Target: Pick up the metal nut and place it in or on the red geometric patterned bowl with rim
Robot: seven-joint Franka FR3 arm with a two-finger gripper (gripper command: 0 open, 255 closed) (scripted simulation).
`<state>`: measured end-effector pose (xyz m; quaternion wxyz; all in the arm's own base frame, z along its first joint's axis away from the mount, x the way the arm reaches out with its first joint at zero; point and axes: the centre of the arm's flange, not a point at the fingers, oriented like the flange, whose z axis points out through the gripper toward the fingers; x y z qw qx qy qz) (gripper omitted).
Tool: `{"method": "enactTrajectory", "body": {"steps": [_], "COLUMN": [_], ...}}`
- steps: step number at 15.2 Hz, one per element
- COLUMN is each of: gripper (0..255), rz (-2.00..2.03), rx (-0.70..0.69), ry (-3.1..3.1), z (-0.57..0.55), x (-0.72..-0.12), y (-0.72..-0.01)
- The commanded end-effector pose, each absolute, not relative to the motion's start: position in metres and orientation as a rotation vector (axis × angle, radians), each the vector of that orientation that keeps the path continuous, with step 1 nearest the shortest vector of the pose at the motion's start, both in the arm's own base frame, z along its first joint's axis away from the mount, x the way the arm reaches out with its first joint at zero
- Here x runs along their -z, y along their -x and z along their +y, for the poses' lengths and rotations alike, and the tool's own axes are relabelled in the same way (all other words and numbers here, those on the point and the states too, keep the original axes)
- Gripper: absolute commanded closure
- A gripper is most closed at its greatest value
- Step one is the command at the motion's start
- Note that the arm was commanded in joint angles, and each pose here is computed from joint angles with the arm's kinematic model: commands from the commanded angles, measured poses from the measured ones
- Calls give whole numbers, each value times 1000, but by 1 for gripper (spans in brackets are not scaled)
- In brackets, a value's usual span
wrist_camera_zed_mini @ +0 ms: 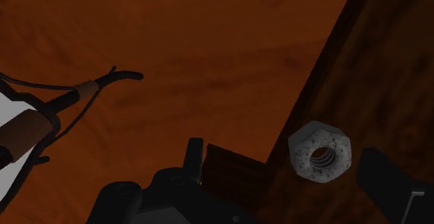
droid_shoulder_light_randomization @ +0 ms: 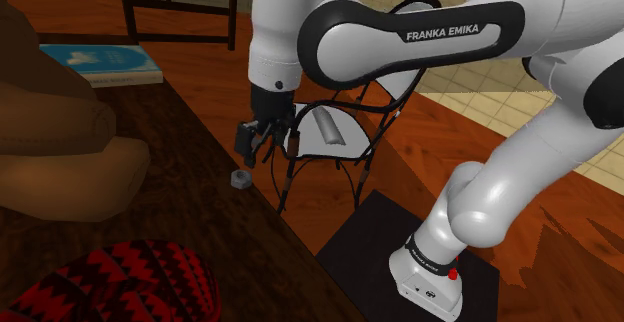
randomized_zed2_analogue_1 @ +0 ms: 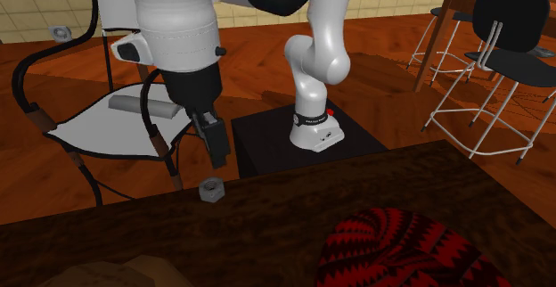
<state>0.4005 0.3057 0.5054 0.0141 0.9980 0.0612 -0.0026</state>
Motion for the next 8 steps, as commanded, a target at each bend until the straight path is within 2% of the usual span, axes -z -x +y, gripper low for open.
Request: {"method": "enactTrajectory", "body": {"steps": [1,8], "gripper": [0,0], "rz": [196,200], "rx": [4,1], "ry": [-3117,-3122], "z": [331,347], "x": [-504,-476], "y": [-405,-410]}}
